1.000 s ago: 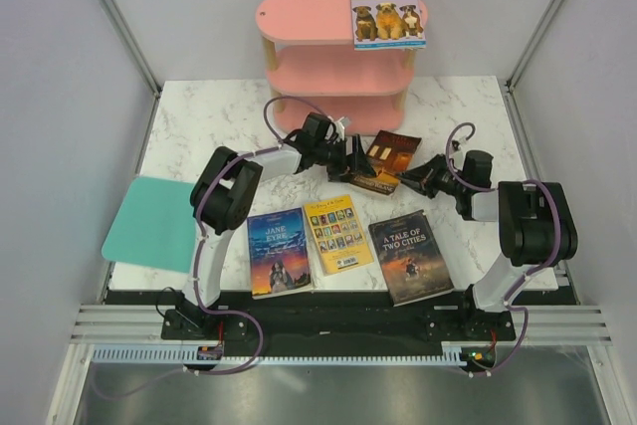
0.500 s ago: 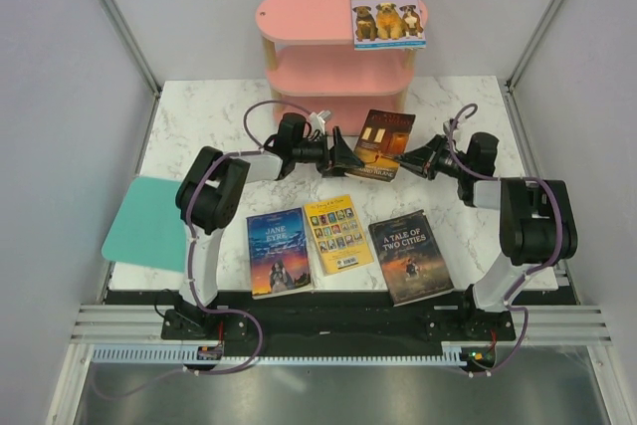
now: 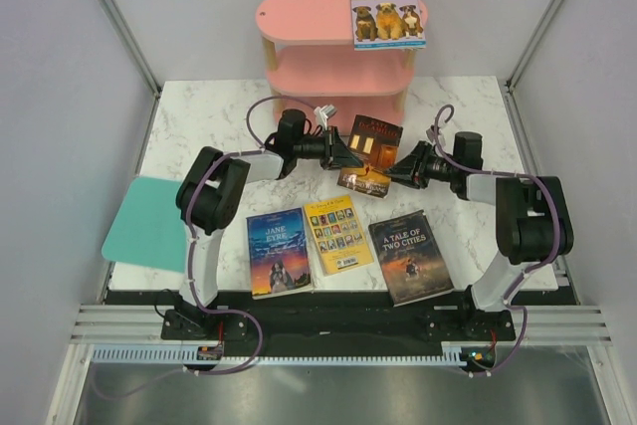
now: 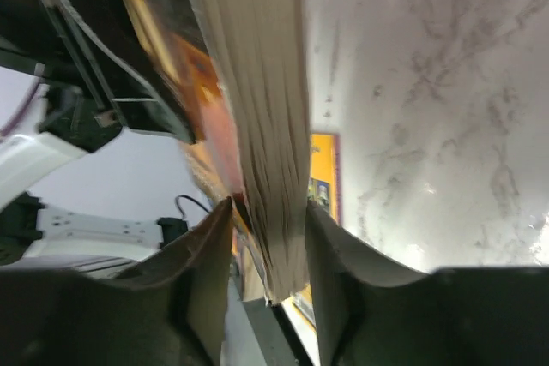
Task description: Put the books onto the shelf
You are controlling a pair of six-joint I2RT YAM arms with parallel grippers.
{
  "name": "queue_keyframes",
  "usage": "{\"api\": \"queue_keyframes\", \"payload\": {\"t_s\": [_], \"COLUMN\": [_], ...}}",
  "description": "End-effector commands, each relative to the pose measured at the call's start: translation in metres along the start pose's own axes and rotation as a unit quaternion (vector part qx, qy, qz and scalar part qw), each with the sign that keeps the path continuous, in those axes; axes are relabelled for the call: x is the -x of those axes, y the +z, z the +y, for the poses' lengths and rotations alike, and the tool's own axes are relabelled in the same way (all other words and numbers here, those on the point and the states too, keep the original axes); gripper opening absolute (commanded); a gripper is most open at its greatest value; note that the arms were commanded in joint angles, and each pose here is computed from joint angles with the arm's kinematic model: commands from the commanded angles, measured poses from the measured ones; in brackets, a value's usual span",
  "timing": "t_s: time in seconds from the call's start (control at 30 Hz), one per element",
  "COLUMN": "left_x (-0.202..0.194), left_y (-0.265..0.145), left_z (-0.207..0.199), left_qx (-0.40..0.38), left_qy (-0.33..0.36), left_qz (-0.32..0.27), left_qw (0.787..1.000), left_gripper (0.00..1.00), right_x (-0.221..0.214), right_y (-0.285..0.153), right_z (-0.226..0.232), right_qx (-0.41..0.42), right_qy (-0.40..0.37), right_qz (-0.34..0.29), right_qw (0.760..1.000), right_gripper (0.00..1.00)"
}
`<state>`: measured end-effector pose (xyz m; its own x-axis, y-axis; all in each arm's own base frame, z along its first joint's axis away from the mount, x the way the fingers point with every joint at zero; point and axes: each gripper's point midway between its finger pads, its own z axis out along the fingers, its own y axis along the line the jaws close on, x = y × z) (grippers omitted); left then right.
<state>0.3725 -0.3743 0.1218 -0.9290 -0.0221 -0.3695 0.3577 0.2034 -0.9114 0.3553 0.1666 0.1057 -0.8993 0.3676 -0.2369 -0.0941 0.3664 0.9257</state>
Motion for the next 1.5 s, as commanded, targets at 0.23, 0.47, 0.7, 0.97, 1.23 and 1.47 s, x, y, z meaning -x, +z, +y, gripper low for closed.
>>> {"api": "queue_keyframes", "payload": {"t_s": [0.23, 0.47, 0.7, 0.97, 1.23, 1.47], "left_x": [0.034, 0.038, 0.04, 0.042, 0.04, 0.023], "left_y": [-0.01, -0.004, 0.001, 0.002, -0.006, -0.044], "left_z": [-0.072, -0.076, -0.078, -0.075, -0.052, -0.005], "left_qx": [-0.033, -0.042, -0.049, -0.044, 0.029, 0.125], "left_qy": [0.066, 0.061, 0.054, 0.053, 0.055, 0.064], "left_qz": [-0.059, -0.067, -0.072, -0.075, -0.085, -0.085], "left_qw": [0.996, 0.995, 0.995, 0.995, 0.994, 0.986], "left_gripper": [0.02, 0.02, 0.02, 0.02, 0.71, 0.81], "right_x": [-0.013, -0.012, -0.018, -0.02, -0.004, -0.018], "right_y": [-0.018, -0.018, -0.004, -0.007, -0.019, -0.046], "right_z": [0.041, 0.051, 0.063, 0.07, 0.105, 0.148], "right_qx": [0.086, 0.083, 0.099, 0.101, 0.06, 0.03], "right_qy": [0.069, 0.052, 0.052, 0.048, -0.046, -0.154], "right_qz": [-0.115, -0.139, -0.123, -0.137, -0.143, -0.106], "right_qw": [0.987, 0.985, 0.986, 0.984, 0.987, 0.982], "right_gripper": [0.64, 0.78, 0.77, 0.16, 0.02, 0.0]}}
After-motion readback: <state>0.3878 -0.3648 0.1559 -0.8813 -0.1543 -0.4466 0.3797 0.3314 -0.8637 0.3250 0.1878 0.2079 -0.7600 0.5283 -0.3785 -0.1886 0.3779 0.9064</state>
